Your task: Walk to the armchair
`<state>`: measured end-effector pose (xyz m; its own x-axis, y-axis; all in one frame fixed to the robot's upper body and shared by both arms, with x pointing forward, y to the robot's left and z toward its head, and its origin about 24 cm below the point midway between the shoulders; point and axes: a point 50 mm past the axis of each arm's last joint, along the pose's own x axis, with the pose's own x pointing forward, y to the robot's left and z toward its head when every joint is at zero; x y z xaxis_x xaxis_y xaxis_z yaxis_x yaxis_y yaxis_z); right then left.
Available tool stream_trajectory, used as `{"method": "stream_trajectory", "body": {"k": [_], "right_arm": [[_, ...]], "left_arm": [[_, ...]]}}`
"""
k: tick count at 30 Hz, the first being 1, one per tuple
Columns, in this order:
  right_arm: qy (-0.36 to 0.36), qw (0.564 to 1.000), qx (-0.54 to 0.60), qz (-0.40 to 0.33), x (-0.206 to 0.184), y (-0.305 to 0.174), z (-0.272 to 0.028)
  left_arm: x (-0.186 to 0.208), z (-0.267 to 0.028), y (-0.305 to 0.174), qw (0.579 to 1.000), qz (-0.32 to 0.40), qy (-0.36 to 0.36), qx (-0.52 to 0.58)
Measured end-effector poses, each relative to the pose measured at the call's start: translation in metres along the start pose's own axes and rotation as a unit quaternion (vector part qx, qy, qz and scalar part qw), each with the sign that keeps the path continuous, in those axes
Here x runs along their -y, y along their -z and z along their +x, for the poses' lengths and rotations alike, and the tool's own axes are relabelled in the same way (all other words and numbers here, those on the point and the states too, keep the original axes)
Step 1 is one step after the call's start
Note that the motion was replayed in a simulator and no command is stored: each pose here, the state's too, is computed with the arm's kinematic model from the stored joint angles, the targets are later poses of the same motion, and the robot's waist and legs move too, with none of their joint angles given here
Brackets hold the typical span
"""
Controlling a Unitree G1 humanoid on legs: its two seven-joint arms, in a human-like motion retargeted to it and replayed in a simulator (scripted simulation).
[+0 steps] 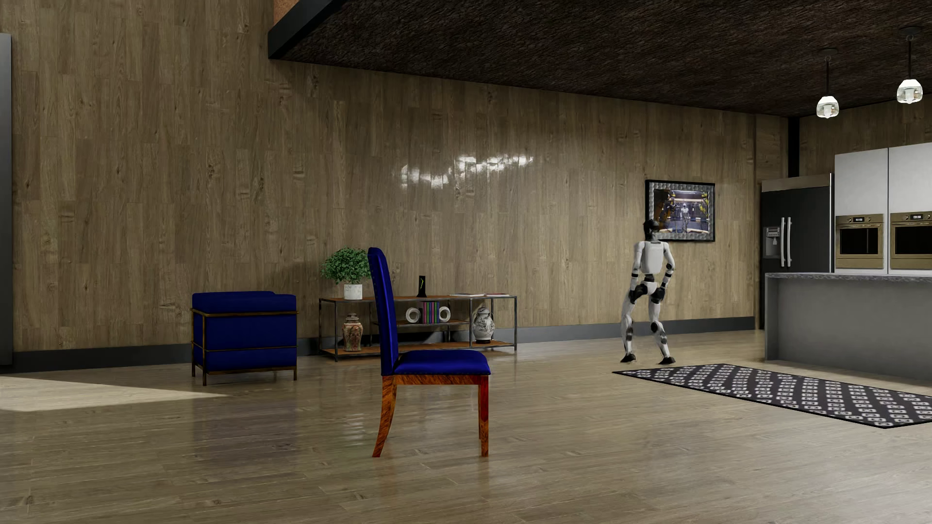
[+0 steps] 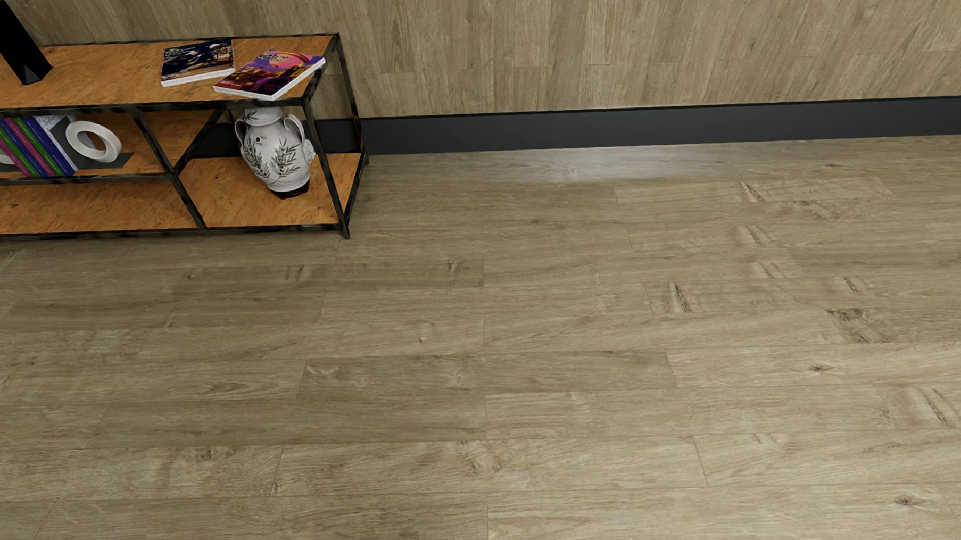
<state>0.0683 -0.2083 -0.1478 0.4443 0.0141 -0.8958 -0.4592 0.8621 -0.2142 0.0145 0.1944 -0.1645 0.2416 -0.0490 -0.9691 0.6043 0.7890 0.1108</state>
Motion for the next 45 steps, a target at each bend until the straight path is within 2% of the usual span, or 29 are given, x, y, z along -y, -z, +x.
{"method": "stream_trajectory", "body": {"k": [2, 4, 8, 11, 17, 19, 22, 24, 27, 32, 34, 36, 37, 40, 42, 45], "right_arm": [[0.035, 0.999, 0.033, 0.011, 0.023, -0.016, 0.0], [0.057, 0.997, 0.027, 0.032, 0.034, -0.012, -0.002], [0.036, 0.995, -0.059, 0.068, 0.008, 0.035, -0.009], [0.008, 0.994, -0.098, 0.045, -0.008, 0.055, -0.015], [-0.001, 0.983, -0.169, 0.067, -0.025, 0.104, -0.047], [-0.008, 0.984, -0.174, 0.048, -0.023, 0.102, -0.042], [0.033, 0.987, -0.151, 0.041, 0.011, 0.087, -0.031], [0.039, 0.991, -0.121, 0.041, 0.016, 0.072, -0.026], [0.043, 0.996, -0.07, 0.047, 0.017, 0.049, -0.02], [0.056, 0.998, 0.021, 0.014, 0.038, -0.006, -0.005], [0.067, 0.997, 0.025, 0.018, 0.045, -0.009, -0.005], [0.059, 0.998, -0.01, 0.025, 0.036, 0.011, -0.008], [0.053, 0.998, -0.025, 0.025, 0.032, 0.019, -0.009], [0.021, 0.997, -0.066, 0.022, 0.008, 0.044, -0.017], [-0.012, 0.995, -0.101, 0.003, -0.01, 0.066, -0.026], [-0.045, 0.987, -0.156, 0.001, -0.034, 0.099, -0.046]], "left_arm": [[0.012, -0.005, 0.018, 0.999, 0.018, 0.021, -0.023], [0.023, -0.01, 0.034, 0.998, 0.031, 0.038, -0.048], [0.019, -0.015, 0.051, 0.996, 0.025, 0.032, -0.077], [-0.003, -0.008, 0.019, 1.0, 0.018, 0.001, -0.019], [-0.066, -0.01, -0.043, 0.991, -0.007, -0.089, 0.097], [-0.068, -0.007, -0.053, 0.989, -0.037, -0.098, 0.109], [-0.042, -0.002, -0.072, 0.99, -0.006, -0.055, 0.133], [-0.019, 0.0, -0.057, 0.994, 0.006, -0.023, 0.11], [0.007, -0.003, -0.011, 0.999, 0.002, 0.009, 0.034], [0.035, -0.025, 0.065, 0.994, 0.024, 0.053, -0.089], [0.04, -0.03, 0.083, 0.988, 0.053, 0.07, -0.127], [0.046, -0.033, 0.088, 0.986, 0.056, 0.079, -0.136], [0.047, -0.032, 0.084, 0.988, 0.041, 0.074, -0.125], [0.025, -0.014, 0.038, 0.996, 0.062, 0.052, -0.047], [-0.011, -0.004, -0.009, 0.999, 0.029, -0.007, 0.032], [-0.074, -0.012, -0.078, 0.983, -0.01, -0.1, 0.156]]}}
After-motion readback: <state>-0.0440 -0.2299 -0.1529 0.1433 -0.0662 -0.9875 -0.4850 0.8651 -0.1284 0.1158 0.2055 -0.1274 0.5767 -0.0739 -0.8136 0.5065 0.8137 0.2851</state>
